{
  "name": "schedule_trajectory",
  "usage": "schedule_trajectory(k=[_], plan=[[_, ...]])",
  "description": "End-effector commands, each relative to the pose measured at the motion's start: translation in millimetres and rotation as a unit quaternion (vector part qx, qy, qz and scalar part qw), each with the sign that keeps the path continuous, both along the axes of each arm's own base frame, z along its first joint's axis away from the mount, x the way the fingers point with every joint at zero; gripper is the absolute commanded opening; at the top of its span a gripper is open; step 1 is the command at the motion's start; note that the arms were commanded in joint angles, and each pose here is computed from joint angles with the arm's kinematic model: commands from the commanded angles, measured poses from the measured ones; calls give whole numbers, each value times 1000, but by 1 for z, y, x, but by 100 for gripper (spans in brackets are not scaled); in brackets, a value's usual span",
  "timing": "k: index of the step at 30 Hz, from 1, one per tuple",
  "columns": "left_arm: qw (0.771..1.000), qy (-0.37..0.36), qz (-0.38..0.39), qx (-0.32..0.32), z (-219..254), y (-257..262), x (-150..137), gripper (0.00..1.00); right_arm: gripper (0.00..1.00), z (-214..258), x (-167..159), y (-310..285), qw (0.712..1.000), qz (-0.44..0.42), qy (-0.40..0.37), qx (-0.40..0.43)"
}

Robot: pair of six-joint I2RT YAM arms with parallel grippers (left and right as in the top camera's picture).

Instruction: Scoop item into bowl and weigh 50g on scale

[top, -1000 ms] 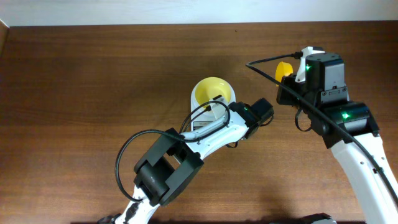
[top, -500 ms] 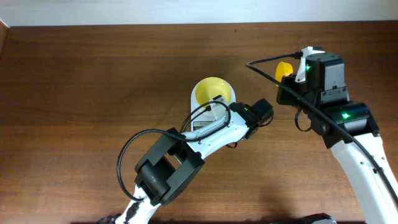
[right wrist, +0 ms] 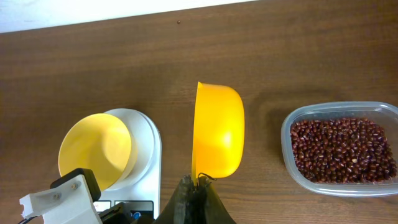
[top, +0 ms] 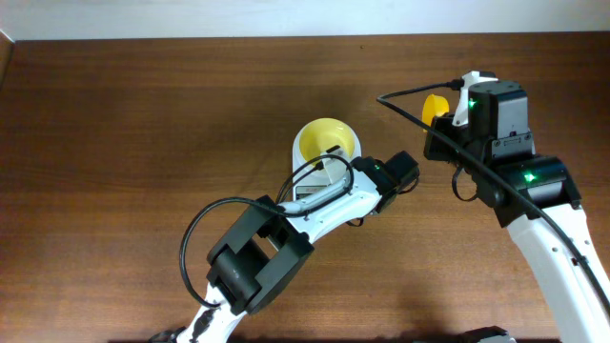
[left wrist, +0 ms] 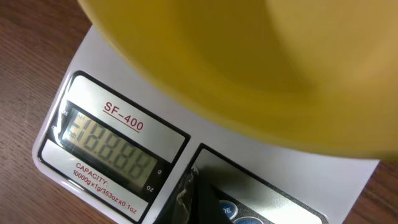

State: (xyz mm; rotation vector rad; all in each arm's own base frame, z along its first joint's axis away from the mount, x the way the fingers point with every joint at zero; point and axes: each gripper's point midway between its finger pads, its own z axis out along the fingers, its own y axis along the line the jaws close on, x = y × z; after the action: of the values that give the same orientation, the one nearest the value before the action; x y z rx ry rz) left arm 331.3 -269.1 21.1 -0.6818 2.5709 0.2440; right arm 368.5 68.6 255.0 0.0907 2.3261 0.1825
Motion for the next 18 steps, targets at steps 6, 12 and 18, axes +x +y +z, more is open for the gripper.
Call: schedule_trajectory(k=[6, 12, 18], plan=[[1000, -9, 2, -9, 31, 4, -6, 0, 4, 7, 4, -4, 1000, -12, -9, -3], [1000, -12, -6, -22, 70, 9, -21, 0, 4, 7, 5, -8, 1000, -19, -10, -9], [999, -5, -31, -11, 111, 30, -36, 0, 4, 7, 5, -8, 1000, -19, -10, -9]])
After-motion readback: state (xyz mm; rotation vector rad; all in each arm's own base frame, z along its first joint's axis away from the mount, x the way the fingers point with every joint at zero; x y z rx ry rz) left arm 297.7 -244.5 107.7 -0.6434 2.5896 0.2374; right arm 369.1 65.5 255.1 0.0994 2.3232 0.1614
